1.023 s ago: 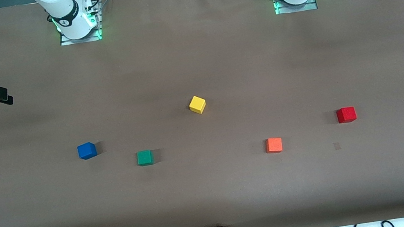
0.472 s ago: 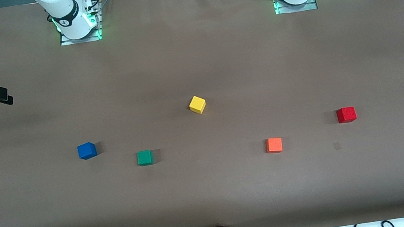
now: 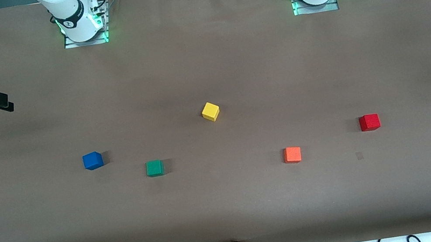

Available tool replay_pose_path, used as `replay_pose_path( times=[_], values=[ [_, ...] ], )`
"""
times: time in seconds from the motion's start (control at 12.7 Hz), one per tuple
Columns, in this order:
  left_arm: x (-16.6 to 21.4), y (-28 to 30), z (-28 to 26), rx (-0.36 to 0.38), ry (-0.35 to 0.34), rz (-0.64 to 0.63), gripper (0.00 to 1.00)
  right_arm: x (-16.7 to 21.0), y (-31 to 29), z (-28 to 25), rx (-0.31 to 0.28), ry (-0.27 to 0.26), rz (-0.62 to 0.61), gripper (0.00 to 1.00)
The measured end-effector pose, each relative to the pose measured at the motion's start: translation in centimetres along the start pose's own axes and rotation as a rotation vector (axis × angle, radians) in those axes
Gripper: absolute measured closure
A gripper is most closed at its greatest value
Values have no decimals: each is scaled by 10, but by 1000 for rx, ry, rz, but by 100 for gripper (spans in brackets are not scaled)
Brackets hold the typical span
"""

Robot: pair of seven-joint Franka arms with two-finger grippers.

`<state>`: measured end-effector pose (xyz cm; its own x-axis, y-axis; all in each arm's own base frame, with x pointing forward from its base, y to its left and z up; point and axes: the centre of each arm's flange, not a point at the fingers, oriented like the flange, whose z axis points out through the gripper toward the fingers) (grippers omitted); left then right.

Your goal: Pass red block to right arm, stack on blue

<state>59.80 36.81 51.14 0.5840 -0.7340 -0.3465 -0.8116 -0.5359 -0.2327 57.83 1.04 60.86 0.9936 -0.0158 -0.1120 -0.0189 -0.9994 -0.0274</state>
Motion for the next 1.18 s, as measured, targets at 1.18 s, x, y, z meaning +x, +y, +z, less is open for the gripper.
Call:
replay_pose_path(
  times=[1.18],
  values=[
    [50,25,222,-264,488,103,0,0,0,0,0,0,0,0]
  ],
)
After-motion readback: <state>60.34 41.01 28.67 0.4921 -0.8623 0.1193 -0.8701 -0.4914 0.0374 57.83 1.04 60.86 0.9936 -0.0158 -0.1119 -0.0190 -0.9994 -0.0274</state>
